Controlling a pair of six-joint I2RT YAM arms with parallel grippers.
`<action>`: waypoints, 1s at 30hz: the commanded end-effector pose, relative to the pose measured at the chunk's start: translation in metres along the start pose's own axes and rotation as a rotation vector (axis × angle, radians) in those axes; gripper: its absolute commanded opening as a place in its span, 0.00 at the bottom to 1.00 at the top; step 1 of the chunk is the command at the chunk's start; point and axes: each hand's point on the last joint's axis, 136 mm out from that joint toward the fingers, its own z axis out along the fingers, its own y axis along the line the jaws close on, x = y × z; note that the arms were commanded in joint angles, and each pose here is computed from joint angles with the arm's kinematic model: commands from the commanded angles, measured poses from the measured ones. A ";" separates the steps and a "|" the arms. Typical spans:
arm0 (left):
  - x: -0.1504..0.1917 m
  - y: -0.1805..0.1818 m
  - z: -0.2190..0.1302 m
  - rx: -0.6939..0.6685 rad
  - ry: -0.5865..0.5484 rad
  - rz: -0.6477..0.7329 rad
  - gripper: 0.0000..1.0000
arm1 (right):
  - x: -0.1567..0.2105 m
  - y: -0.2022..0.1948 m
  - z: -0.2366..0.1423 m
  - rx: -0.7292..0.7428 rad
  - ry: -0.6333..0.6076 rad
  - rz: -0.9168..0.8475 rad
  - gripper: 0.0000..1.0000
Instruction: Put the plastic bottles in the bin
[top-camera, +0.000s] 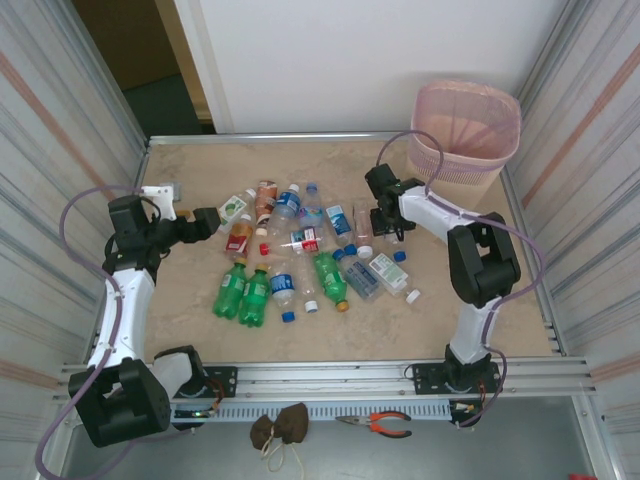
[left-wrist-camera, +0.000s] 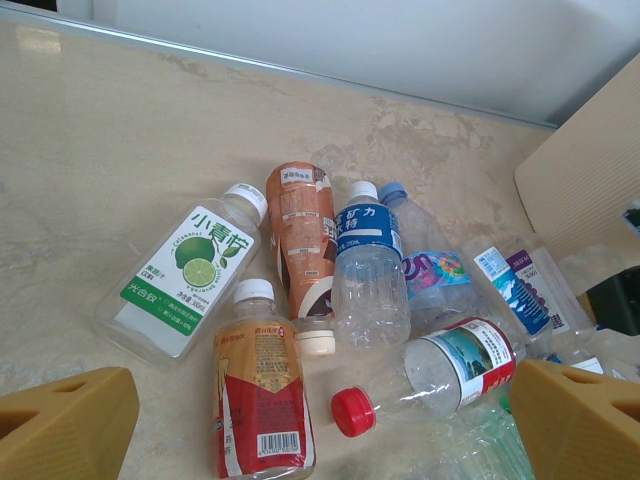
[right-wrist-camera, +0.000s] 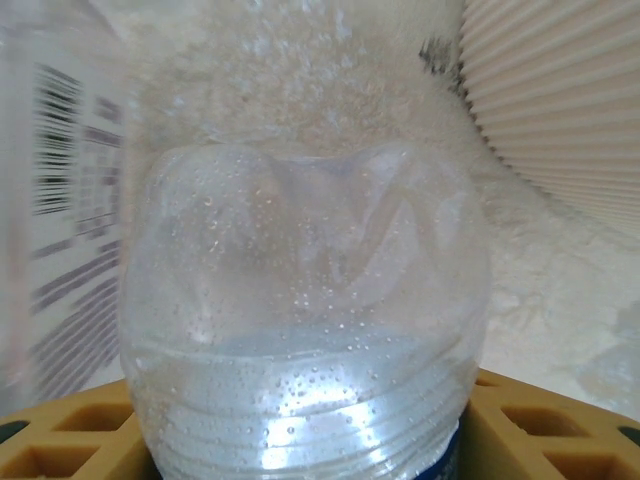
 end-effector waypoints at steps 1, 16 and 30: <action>-0.006 -0.001 -0.006 -0.004 -0.026 0.020 0.96 | -0.016 -0.007 -0.052 0.007 -0.078 -0.018 0.59; -0.010 -0.007 -0.007 0.029 -0.044 0.029 0.96 | -0.070 -0.032 -0.212 -0.156 -0.422 0.053 0.61; -0.014 -0.012 -0.011 0.038 -0.083 0.053 0.96 | -0.142 -0.128 -0.313 -0.256 -0.752 0.299 0.58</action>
